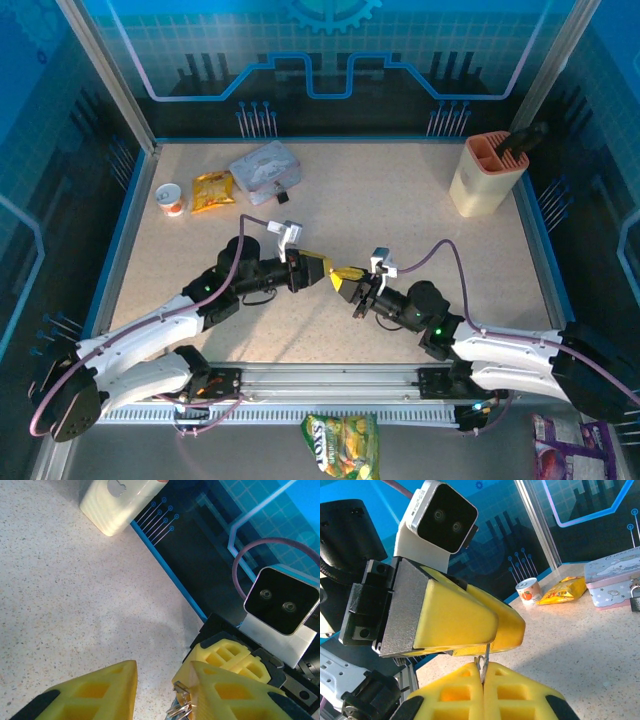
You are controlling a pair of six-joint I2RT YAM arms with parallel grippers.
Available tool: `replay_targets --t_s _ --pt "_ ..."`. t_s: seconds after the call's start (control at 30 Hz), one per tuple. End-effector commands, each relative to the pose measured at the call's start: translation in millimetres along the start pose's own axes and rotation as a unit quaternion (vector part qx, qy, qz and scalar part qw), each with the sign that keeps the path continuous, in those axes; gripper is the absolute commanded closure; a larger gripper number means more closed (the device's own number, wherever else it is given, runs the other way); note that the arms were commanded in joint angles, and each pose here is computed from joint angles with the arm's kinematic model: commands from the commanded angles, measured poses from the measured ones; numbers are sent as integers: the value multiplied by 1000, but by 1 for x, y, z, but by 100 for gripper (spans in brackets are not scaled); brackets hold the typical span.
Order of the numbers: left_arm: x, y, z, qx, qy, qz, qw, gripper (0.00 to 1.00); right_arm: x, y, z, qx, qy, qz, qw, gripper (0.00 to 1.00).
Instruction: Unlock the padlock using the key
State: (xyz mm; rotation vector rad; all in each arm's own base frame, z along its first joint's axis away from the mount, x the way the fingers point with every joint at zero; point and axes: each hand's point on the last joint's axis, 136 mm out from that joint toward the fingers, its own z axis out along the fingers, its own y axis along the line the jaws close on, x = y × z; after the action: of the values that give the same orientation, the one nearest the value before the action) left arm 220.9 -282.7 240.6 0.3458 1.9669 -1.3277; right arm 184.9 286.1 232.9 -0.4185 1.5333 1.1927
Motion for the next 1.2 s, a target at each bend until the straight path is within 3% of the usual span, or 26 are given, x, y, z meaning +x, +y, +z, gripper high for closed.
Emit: replay_targets --t_s 0.0,0.63,0.67,0.77,0.83,0.9,1.03,1.17 --pt "-11 -21 -2 39 -9 10 999 71 -13 14 2 -24 -26 0 999 100" --pt "-13 -26 1 56 -11 18 998 99 -12 9 5 -11 -24 25 999 100" --pt "-14 -24 0 47 -18 19 999 100 -12 7 5 -5 -23 25 999 92" --pt "-23 -4 -9 -20 -49 38 998 100 -9 -12 -1 48 -9 21 999 54" --pt "-34 21 -22 -103 -88 59 989 100 -5 -43 -7 148 23 15 989 33" --pt "-41 34 -34 -159 -111 88 977 100 -1 -59 -13 186 57 -6 981 29" --pt "-42 26 -36 -188 -107 184 959 100 -5 -56 -19 141 32 21 989 31" --pt "-34 12 -25 -154 -77 192 966 100 -11 -38 -15 79 14 37 996 34"
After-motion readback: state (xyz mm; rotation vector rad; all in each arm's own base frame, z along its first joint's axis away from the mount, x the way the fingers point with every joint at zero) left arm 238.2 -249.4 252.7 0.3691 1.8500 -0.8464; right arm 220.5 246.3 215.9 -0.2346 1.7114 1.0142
